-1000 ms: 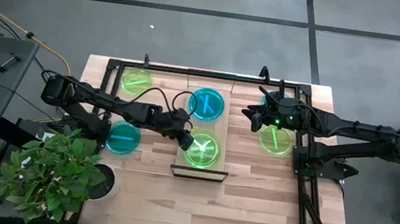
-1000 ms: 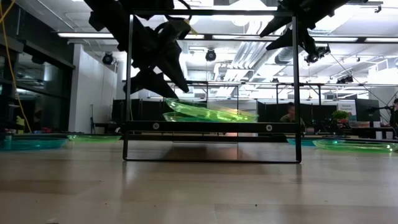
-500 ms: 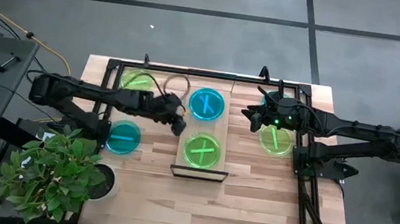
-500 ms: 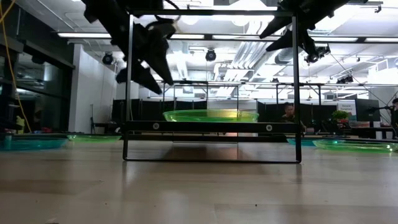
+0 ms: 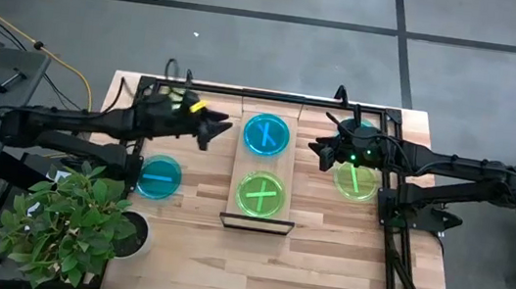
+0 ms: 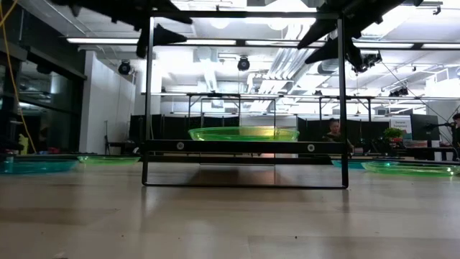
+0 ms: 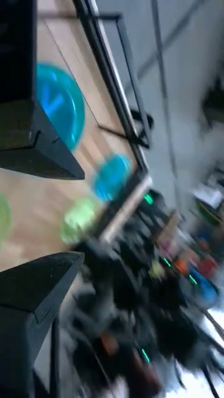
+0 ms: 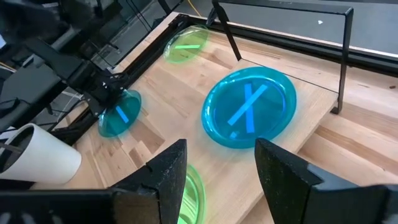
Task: Place and stack plates onto a shelf
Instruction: Stack the blue plate on top of the blue plate on the shelf
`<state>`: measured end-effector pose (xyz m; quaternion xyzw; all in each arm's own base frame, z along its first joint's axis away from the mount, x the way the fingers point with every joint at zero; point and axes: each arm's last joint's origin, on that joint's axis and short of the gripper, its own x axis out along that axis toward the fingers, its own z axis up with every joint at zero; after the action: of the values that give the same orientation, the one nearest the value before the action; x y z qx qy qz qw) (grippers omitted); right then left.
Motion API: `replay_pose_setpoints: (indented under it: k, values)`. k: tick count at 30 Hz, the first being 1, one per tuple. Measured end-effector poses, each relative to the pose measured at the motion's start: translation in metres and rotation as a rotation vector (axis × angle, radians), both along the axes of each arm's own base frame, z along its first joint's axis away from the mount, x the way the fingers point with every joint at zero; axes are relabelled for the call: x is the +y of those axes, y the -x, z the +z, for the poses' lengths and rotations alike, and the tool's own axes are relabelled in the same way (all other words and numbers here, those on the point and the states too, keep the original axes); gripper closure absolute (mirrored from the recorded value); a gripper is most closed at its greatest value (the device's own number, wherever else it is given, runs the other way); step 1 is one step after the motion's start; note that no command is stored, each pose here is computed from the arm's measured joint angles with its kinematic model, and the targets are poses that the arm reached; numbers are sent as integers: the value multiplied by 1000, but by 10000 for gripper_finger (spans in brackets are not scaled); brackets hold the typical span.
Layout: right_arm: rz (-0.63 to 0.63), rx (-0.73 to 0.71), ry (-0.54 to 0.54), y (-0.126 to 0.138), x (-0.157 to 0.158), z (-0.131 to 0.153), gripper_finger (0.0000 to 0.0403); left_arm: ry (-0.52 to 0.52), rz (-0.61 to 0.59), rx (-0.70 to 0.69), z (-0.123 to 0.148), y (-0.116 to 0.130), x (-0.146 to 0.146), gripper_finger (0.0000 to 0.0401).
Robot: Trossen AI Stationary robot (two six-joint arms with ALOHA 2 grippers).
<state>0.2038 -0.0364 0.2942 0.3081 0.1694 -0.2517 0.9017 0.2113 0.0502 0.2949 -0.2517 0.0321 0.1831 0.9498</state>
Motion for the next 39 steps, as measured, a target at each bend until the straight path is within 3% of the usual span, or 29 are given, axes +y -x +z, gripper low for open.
replay_pose_setpoints:
  k: [6, 15, 17, 21, 27, 31, 34, 39]
  values:
    - [1, -2, 0, 0, 0, 0, 228, 95, -32, -186, -24, 22, -6, 210]
    - [-9, -11, -17, 0, 0, 0, 228, 80, -20, -215, -25, 28, -7, 210]
    - [-36, -32, -64, 0, 0, 0, 228, 81, -20, -215, -25, 28, -7, 210]
    - [-179, -64, -284, -1, -10, -6, 228, 81, -20, -215, -25, 28, -7, 210]
    - [-243, 239, -463, -2, -31, -46, 228, 88, -19, -216, -25, 27, -7, 210]
    - [-278, 496, -486, -3, -43, -75, 228, 89, -19, -213, -26, 27, -7, 210]
    - [-256, 657, -440, -12, -54, -75, 228, 90, -19, -210, -26, 27, -7, 210]
    - [-249, 947, -225, -34, -75, -71, 228, 91, -17, -209, -26, 27, -7, 210]
